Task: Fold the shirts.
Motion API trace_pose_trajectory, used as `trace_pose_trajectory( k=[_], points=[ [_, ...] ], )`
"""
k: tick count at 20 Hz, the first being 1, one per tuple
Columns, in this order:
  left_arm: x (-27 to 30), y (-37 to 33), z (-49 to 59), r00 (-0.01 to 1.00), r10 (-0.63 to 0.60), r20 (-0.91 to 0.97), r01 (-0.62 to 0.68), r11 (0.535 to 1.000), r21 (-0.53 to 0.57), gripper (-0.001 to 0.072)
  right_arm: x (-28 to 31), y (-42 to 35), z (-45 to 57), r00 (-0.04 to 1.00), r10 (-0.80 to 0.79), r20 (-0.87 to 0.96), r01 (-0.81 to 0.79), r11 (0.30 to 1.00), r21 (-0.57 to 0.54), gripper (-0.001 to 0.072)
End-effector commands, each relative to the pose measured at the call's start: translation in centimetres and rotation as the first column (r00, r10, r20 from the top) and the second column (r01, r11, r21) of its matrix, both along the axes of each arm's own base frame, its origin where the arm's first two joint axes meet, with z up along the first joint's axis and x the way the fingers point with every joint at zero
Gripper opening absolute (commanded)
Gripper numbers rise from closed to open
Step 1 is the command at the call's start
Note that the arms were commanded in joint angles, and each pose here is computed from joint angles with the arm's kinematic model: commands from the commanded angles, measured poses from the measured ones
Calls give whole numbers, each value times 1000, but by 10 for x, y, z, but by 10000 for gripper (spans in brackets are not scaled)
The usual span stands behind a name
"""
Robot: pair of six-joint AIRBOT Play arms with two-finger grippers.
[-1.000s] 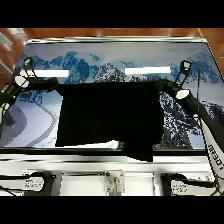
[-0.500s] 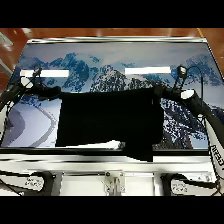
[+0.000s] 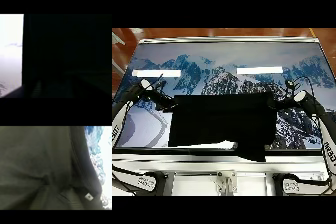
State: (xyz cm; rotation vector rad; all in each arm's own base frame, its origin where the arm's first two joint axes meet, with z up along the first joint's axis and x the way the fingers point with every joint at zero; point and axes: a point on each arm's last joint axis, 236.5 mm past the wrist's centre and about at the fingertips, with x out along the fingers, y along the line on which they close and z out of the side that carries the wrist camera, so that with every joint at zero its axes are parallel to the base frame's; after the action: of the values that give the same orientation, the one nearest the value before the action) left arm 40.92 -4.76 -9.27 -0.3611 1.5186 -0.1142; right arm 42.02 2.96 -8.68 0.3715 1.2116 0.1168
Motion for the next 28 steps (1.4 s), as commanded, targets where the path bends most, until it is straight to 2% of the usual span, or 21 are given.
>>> trace_pose_trajectory(
  k=[1, 4, 6, 7, 9, 11, 12, 14, 16, 21, 23, 28],
  points=[
    [-12, 1, 14, 999, 3, -51, -4, 1000, -20, 500, -3, 5, 21, 1000, 29, -8, -28, 999, 32, 536],
    [-22, 26, 56, 999, -45, -1, 45, 999, -22, 499, -19, -21, 69, 986, 167, -21, -168, 981, -101, 536],
    [-44, 48, 82, 999, -52, 11, 52, 998, -22, 499, -52, -69, 93, 979, 170, -112, -193, 950, -246, 535],
    [-62, 57, 88, 999, -45, -6, 45, 999, -30, 501, -75, -92, 99, 976, 134, -173, -178, 945, -273, 535],
    [-104, 69, 82, 999, 6, -53, -9, 998, -66, 537, -115, -109, 101, 964, 44, -262, -89, 983, -163, 535],
    [-143, 62, 66, 995, 68, -76, -80, 982, -169, 648, -142, -100, 93, 955, -22, -297, 33, 999, 31, 536],
    [-160, 57, 57, 992, 98, -81, -114, 967, -228, 669, -152, -92, 86, 948, -48, -315, 88, 990, 114, 535],
    [-183, 50, 42, 983, 155, -101, -180, 931, -317, 669, -171, -70, 71, 929, -51, -367, 148, 959, 243, 536],
    [-191, 47, 32, 973, 208, -105, -232, 897, -375, 666, -179, -51, 59, 921, -32, -388, 162, 938, 307, 536],
    [-182, 55, 14, 968, 243, -57, -249, 914, -320, 654, -162, -36, 56, 938, -76, -338, 212, 899, 384, 536],
    [-181, 52, 7, 973, 223, -56, -230, 926, -300, 654, -156, -39, 56, 943, -98, -319, 221, 898, 379, 536],
    [-194, 17, -17, 983, 119, -141, -160, 931, -327, 654, -151, -45, 52, 945, -124, -301, 231, 907, 353, 536]
  ],
)
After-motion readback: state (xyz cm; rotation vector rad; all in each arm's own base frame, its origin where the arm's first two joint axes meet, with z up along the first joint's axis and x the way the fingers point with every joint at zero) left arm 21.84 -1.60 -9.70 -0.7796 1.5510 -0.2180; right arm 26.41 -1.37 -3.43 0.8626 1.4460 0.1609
